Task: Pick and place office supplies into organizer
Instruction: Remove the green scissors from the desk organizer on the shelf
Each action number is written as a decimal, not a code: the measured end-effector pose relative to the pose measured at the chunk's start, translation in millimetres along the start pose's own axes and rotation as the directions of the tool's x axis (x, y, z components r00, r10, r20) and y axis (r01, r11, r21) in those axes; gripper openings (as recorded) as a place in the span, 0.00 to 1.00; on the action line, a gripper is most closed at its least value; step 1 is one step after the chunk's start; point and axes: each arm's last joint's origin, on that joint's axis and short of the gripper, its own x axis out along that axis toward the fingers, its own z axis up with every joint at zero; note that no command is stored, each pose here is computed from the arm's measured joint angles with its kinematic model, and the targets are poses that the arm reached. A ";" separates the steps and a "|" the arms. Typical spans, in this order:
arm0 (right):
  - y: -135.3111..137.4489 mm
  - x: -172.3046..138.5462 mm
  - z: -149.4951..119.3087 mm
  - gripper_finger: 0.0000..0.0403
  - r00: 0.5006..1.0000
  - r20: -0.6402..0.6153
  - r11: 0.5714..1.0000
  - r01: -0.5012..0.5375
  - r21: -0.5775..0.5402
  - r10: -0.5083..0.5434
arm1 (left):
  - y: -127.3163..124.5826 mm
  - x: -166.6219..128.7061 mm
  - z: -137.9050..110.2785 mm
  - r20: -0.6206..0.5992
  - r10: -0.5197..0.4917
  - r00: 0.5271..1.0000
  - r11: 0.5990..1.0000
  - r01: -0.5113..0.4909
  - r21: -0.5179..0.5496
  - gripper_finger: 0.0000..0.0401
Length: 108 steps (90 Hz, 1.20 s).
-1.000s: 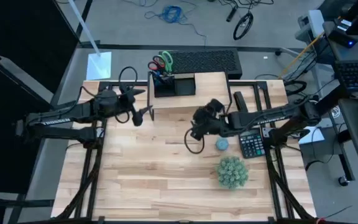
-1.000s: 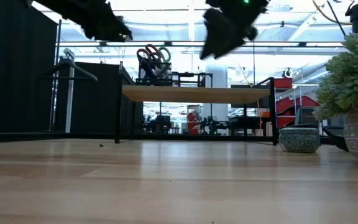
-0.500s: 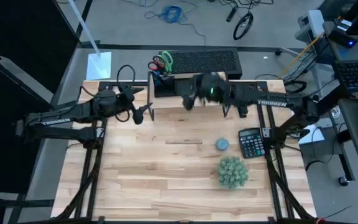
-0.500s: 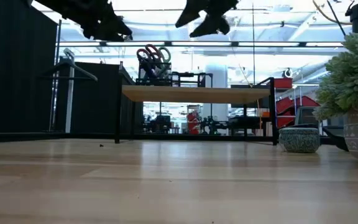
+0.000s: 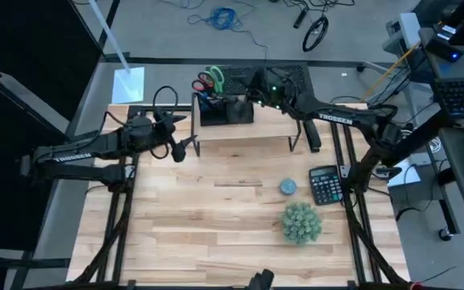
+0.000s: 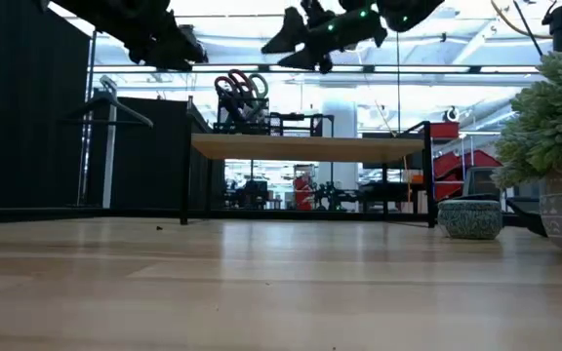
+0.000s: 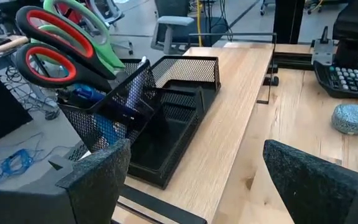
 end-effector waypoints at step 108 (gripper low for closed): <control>-42.6 49.3 -33.5 0.18 0.999 -0.017 0.982 -0.034 0.183 0.038 | 0.0 -0.1 -0.1 -0.001 0.000 1.000 1.000 0.000 0.001 0.89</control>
